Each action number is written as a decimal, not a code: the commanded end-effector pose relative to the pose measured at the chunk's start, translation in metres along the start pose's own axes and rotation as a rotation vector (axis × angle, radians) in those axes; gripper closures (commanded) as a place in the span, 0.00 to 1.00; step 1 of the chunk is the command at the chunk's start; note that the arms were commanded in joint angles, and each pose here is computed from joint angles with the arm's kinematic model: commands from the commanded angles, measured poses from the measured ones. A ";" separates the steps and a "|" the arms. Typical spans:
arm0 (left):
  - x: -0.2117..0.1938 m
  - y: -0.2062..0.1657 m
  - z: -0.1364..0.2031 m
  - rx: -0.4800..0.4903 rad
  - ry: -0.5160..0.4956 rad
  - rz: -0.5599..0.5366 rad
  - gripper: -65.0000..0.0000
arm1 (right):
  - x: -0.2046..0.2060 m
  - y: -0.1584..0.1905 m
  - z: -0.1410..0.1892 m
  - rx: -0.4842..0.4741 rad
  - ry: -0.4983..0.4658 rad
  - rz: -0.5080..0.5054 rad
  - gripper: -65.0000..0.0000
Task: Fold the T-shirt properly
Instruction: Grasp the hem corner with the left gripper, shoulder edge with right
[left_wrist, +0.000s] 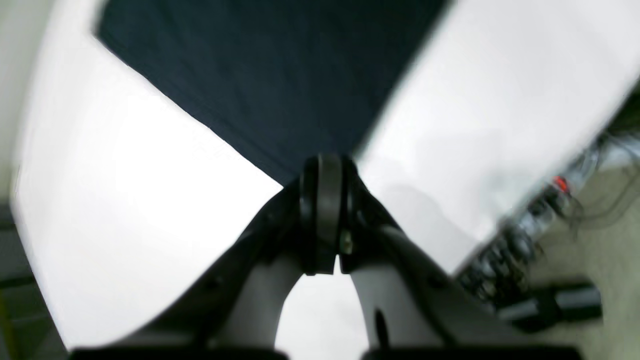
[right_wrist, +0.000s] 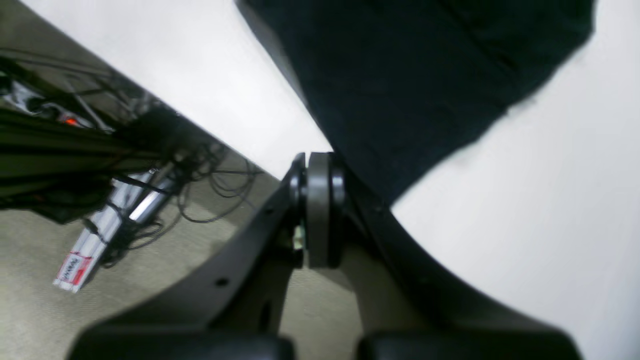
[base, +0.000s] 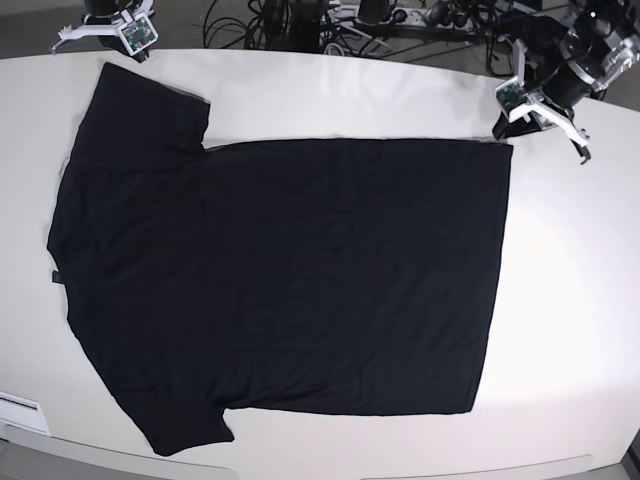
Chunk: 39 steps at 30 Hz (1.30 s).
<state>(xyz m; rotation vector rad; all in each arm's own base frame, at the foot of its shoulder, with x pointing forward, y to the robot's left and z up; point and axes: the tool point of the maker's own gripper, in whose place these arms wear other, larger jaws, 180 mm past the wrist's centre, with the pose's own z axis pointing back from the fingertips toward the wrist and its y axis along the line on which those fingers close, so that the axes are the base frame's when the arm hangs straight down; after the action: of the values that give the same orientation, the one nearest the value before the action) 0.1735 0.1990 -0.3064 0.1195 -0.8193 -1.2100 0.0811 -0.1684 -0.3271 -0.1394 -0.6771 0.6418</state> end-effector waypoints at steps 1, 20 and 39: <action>0.006 0.005 0.000 -0.004 -0.044 -0.029 1.00 | 0.008 0.002 0.003 0.016 -0.038 0.011 1.00; -0.028 0.003 -0.022 -0.228 0.032 -0.331 0.35 | 0.019 -0.011 -0.003 -0.034 -0.075 0.007 0.53; -0.072 -0.015 -0.058 -0.305 0.104 -0.514 0.36 | 0.018 -0.012 -0.003 -0.040 -0.067 0.000 0.53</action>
<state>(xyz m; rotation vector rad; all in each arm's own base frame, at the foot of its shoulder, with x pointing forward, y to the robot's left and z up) 0.2013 0.2122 -0.3772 0.1075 -0.6555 -1.7500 0.0978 -0.1681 -0.3219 -0.1560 -0.7316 0.6352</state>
